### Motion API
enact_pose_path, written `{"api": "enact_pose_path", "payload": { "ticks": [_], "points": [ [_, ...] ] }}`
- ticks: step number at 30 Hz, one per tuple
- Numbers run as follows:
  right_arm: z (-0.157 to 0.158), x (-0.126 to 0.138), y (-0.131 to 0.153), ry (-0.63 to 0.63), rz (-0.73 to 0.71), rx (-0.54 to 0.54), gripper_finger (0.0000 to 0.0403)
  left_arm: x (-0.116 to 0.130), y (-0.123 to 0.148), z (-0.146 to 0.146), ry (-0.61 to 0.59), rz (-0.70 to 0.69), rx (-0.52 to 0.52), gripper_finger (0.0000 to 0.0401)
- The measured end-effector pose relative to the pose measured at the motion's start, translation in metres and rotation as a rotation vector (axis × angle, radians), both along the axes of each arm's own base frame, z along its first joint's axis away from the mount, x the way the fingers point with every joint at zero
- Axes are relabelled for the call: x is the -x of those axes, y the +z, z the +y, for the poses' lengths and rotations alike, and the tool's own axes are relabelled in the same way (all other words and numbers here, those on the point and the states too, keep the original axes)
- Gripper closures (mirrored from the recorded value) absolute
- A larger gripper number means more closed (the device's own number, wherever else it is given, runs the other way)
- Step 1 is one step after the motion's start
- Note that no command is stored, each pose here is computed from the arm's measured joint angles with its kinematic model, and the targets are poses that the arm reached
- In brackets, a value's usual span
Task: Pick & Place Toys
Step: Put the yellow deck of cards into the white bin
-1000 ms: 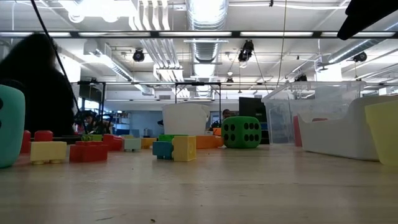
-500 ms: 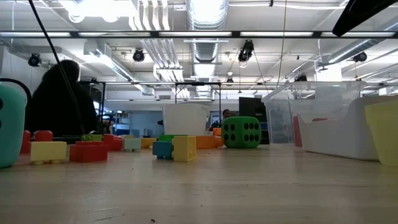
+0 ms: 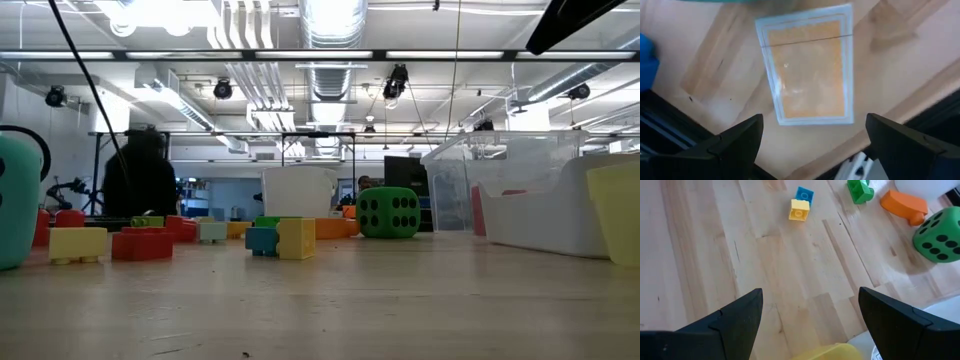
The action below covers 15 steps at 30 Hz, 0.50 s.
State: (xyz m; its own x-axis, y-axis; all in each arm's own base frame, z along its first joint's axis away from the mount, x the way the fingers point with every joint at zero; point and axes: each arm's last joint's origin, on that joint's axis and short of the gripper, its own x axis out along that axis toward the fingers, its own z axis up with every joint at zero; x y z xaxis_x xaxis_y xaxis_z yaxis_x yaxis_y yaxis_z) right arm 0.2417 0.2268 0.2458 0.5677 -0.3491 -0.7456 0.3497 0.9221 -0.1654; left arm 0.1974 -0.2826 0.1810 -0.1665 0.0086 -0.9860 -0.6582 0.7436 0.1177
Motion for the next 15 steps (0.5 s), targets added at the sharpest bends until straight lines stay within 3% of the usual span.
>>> {"api": "enact_pose_path", "payload": {
  "ticks": [15],
  "points": [
    [0.001, -0.001, 0.000, 0.024, -0.004, 0.003, 0.0081, 0.004, -0.022, 0.011, -0.019, 0.010, -0.020, 0.0045]
  ]
}}
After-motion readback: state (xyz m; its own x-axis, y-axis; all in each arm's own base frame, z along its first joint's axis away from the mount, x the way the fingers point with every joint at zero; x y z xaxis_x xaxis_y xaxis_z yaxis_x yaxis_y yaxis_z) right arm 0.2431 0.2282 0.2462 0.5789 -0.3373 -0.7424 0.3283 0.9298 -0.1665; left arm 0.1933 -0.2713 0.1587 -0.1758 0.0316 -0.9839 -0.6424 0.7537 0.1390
